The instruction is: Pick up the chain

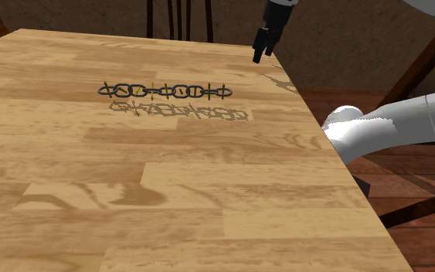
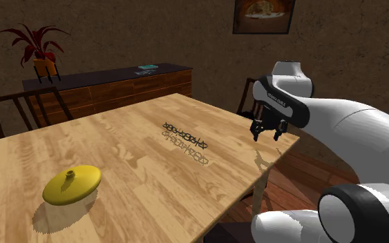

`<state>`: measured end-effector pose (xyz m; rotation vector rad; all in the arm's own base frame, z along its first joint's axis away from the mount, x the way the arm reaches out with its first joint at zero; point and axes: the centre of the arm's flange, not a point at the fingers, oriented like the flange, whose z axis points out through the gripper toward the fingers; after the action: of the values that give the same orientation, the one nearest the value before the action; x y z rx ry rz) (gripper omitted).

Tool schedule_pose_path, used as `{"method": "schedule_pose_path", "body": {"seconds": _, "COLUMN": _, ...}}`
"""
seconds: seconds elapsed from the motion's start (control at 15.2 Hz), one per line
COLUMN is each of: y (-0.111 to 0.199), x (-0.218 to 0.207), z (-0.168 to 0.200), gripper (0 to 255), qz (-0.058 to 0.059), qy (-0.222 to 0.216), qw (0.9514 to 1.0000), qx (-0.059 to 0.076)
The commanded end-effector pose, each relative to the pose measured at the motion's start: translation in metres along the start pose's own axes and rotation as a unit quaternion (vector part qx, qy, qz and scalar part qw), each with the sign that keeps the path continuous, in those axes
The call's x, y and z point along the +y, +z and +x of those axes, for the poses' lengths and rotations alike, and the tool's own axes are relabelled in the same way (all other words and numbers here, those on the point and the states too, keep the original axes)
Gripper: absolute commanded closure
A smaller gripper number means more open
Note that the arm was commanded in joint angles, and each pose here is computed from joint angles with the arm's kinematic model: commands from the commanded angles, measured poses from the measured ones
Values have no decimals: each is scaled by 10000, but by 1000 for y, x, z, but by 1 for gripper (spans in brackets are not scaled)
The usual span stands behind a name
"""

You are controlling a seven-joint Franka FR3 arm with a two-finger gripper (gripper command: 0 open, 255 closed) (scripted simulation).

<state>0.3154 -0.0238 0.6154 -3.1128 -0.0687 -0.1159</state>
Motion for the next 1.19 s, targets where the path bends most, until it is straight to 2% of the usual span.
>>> {"method": "schedule_pose_path", "body": {"seconds": 0.0, "y": 0, "x": 0, "z": 0, "gripper": 0, "qz": 0, "qy": 0, "qw": 10000, "qx": 0}}
{"method": "schedule_pose_path", "body": {"seconds": 0.53, "y": -11, "x": -109, "z": 35, "gripper": 0, "qz": -160, "qy": 14, "qw": 9979, "qx": -634}}
{"method": "schedule_pose_path", "body": {"seconds": 1.12, "y": -14, "x": -231, "z": 75, "gripper": 0, "qz": -339, "qy": 29, "qw": 9903, "qx": -1344}}
